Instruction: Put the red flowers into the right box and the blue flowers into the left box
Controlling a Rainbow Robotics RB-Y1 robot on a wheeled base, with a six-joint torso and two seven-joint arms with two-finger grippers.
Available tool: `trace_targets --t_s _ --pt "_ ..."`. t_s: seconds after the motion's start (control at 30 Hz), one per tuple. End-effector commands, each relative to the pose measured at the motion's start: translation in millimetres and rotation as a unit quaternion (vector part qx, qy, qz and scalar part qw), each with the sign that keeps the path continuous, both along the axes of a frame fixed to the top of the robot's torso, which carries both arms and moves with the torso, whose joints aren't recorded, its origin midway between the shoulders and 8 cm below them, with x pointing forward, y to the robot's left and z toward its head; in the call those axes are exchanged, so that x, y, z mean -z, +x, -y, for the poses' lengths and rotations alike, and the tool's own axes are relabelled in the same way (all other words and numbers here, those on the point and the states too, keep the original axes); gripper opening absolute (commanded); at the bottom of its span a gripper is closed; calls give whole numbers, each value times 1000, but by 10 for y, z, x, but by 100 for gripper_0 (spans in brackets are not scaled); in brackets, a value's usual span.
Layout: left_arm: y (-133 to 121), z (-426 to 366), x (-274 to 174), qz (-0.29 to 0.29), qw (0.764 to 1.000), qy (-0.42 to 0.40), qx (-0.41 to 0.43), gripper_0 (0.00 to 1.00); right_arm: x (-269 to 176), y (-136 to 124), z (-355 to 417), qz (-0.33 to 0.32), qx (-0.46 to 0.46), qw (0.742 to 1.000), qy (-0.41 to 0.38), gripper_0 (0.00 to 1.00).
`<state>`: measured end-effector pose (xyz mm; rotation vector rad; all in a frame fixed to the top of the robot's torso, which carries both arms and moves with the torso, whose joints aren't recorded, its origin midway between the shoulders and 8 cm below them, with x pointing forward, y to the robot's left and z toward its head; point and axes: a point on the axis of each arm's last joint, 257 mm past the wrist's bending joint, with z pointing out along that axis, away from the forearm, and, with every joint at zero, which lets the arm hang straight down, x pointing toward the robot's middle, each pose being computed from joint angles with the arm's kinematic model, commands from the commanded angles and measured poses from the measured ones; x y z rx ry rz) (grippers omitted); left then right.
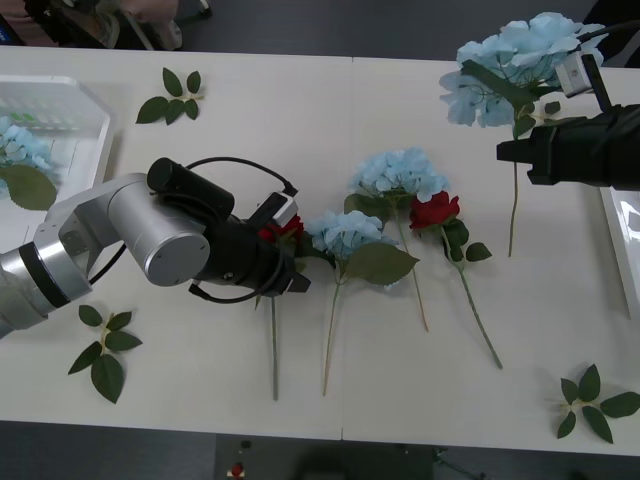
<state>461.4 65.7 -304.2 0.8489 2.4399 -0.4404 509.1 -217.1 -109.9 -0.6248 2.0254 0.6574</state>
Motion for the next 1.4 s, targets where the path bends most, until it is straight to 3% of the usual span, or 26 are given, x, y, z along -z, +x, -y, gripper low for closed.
trace_targets --t_s 0.03,0.2,0.37,0.5,0.63,0.7,0.93,0.97,1.0,1.03,1.07,1.4 --pt "134 20 -525 54 998 -15 16 100 -190 -237 -556 31 -77 995 48 0" --pt "-146 -128 -1282 118 990 -49 53 100 -421 -166 -933 97 -94 986 101 0" --pt "-503 34 -1801 121 977 -168 54 100 -614 -145 -1259 128 -99 974 157 0" --pt "-601 287 -1940 116 958 -255 64 100 -837 -200 -1494 141 -110 962 206 0" --pt "-517 609 -1990 135 940 -303 81 100 -1007 -241 -1620 160 -116 955 222 0" --pt "-354 768 -2039 156 931 -321 77 100 -1077 -272 -1700 162 -121 951 234 0" --pt "43 1082 -2112 190 925 -319 80 100 -1109 -348 -1907 166 -141 946 239 0" --pt "73 1121 -2145 193 924 -319 82 93 -1119 -355 -1937 167 -144 946 238 0" --pt "77 1145 -2189 196 923 -320 84 38 -1122 -354 -1949 169 -146 946 235 0" --pt "81 1149 -2201 197 923 -320 85 12 -1127 -365 -1972 168 -148 945 236 0" --pt "92 1150 -2219 200 923 -319 86 0 -1130 -373 -1992 168 -150 945 236 0" --pt "41 1070 -2232 189 922 -323 96 0 -1149 -374 -2024 159 -152 945 241 0"
